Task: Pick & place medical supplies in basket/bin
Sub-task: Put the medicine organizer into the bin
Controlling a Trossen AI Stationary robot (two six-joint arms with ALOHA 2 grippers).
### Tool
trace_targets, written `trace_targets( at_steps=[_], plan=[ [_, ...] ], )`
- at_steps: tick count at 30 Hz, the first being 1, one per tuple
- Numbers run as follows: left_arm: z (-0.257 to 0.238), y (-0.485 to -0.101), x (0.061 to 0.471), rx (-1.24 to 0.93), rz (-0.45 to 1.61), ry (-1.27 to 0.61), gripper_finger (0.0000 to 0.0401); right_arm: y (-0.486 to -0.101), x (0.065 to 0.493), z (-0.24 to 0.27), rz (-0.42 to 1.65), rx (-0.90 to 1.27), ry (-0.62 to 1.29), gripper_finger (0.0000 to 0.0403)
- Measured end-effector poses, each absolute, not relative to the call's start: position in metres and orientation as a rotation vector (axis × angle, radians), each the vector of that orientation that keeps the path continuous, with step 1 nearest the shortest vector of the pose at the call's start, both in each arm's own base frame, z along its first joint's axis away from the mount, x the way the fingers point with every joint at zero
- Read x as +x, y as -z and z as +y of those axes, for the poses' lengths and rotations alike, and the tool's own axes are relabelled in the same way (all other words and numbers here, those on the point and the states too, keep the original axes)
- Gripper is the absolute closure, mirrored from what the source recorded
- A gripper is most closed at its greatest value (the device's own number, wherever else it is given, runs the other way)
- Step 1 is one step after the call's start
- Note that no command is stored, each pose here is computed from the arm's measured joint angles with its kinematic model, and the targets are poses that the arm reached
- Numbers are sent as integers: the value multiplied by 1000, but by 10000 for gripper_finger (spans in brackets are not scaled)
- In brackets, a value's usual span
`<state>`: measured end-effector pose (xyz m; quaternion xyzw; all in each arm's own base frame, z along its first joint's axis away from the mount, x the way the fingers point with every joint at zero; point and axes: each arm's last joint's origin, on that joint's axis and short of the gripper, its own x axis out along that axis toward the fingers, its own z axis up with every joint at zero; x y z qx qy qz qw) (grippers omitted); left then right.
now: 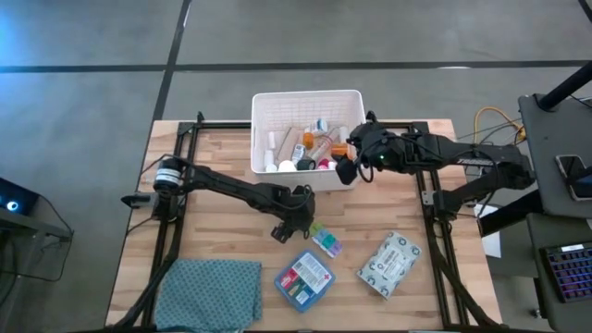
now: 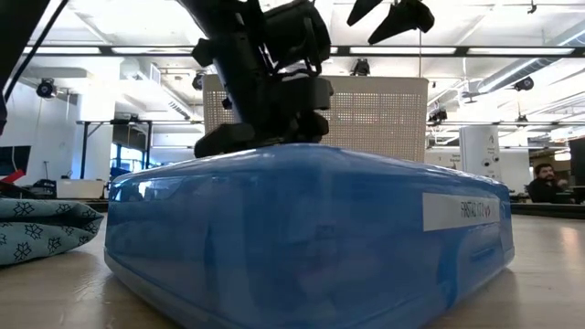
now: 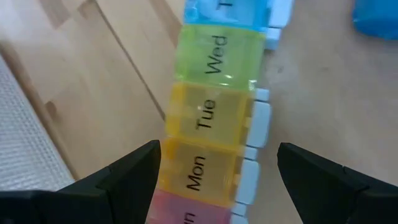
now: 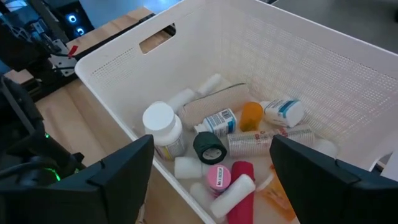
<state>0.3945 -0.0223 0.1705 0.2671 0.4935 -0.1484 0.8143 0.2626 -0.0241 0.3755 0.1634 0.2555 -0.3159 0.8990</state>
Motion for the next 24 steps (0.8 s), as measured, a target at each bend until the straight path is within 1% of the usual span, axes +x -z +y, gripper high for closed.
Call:
trace_targets(
  at_steps=[9, 15, 22, 24],
  plan=[
    [-11, -170, 397, 550, 1045, 290, 102, -370, 269, -24, 548, 338, 660, 99],
    [-14, -153, 398, 495, 1078, 364, 102, -366, 273, -25, 563, 335, 662, 104],
    [-16, -151, 397, 416, 1108, 311, 102, -365, 273, -24, 565, 336, 661, 108],
    [-16, -154, 394, 397, 1129, 309, 108, -365, 273, -24, 565, 336, 661, 106]
  ],
)
